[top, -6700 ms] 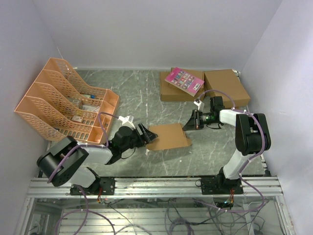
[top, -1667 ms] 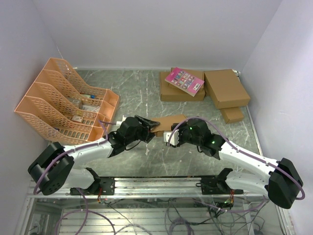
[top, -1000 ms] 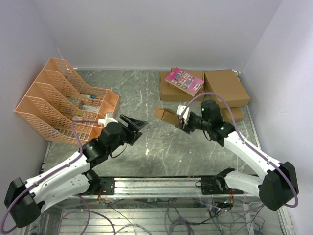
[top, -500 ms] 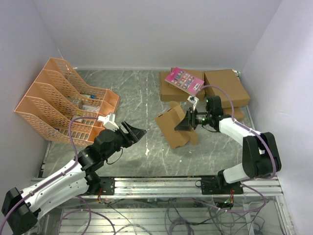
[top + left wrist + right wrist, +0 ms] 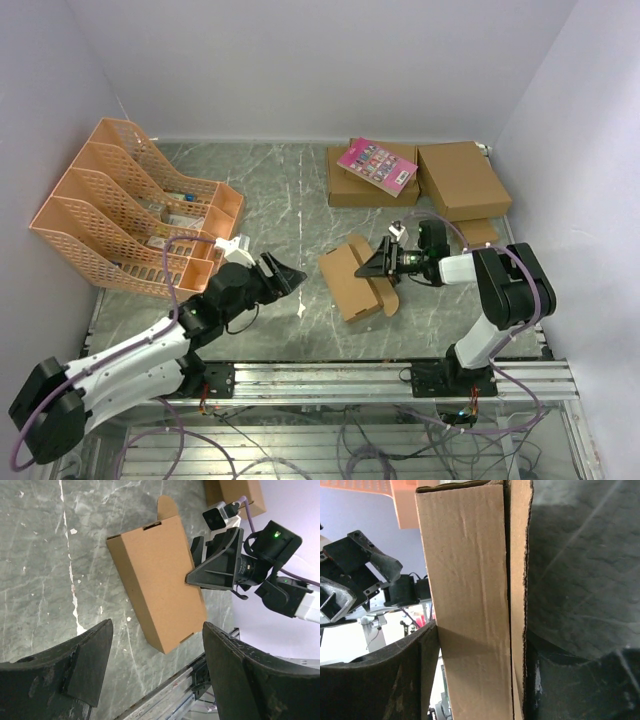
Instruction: Fold the paper box
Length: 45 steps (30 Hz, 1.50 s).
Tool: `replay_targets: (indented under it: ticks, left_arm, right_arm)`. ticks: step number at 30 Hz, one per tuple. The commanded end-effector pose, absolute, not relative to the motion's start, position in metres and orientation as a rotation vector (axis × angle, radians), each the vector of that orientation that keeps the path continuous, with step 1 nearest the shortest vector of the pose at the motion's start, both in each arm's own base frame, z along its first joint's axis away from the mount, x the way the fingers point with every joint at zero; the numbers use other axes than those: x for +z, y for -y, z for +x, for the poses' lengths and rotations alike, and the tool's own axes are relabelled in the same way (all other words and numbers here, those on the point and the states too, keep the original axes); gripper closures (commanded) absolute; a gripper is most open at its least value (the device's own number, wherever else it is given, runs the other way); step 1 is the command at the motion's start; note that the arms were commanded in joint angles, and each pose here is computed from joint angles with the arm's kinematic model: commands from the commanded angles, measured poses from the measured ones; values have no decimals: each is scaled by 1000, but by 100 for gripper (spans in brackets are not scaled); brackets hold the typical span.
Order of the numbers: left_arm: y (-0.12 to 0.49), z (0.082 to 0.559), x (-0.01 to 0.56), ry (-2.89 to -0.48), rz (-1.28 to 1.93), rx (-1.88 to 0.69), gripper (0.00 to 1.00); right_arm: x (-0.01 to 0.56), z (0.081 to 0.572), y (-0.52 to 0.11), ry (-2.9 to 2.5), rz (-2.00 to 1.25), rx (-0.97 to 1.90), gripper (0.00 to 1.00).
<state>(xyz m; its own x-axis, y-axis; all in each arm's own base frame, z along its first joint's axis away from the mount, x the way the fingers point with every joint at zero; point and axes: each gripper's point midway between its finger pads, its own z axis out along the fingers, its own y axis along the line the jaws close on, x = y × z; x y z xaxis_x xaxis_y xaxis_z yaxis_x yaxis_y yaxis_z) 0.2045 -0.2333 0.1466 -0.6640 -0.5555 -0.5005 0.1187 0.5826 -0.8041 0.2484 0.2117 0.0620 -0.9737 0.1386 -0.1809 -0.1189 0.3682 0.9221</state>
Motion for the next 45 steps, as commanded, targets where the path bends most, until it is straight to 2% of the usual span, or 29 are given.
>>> replay_targets:
  ticks: [1, 8, 14, 22, 30, 35, 36, 37, 39, 40, 41, 43, 45]
  left_arm:
    - [250, 211, 145, -2035, -295, -1151, 18]
    - [271, 220, 129, -2107, -210, -1127, 19]
    - [279, 227, 117, -2175, -152, -1059, 20]
    - [285, 232, 103, -2244, -97, -983, 20]
    - [278, 236, 105, -2241, -86, -921, 27]
    - [275, 232, 92, -2286, -99, -897, 36]
    - [276, 232, 89, -2301, -98, -890, 38]
    - [277, 232, 85, -2316, -98, -883, 42]
    - [280, 235, 75, -2351, -97, -857, 48]
    - [281, 236, 71, -2363, -91, -846, 49]
    - [283, 238, 67, -2375, -90, -833, 52]
    - [287, 242, 59, -2398, -89, -811, 59]
    - [293, 245, 50, -2423, -86, -804, 61]
  right_arm:
    - [49, 256, -209, -2442, 33, 1597, 42]
    - [33, 260, -202, -2505, -27, 1471, 35]
    - [32, 266, -194, -2533, -147, 1334, 35]
    - [43, 271, -181, -2541, -326, 1147, 16]
    - [69, 291, -157, -2422, -491, 965, 3]
    - [116, 317, -138, -2171, -642, 720, 3]
    - [121, 320, -136, -2135, -677, 682, 5]
    - [123, 320, -134, -2121, -699, 666, 12]
    - [119, 316, -136, -2140, -728, 674, 51]
    - [114, 314, -137, -2166, -733, 689, 65]
    - [108, 310, -138, -2192, -740, 708, 75]
    - [93, 303, -139, -2256, -728, 729, 91]
    - [80, 298, -141, -2308, -720, 736, 99]
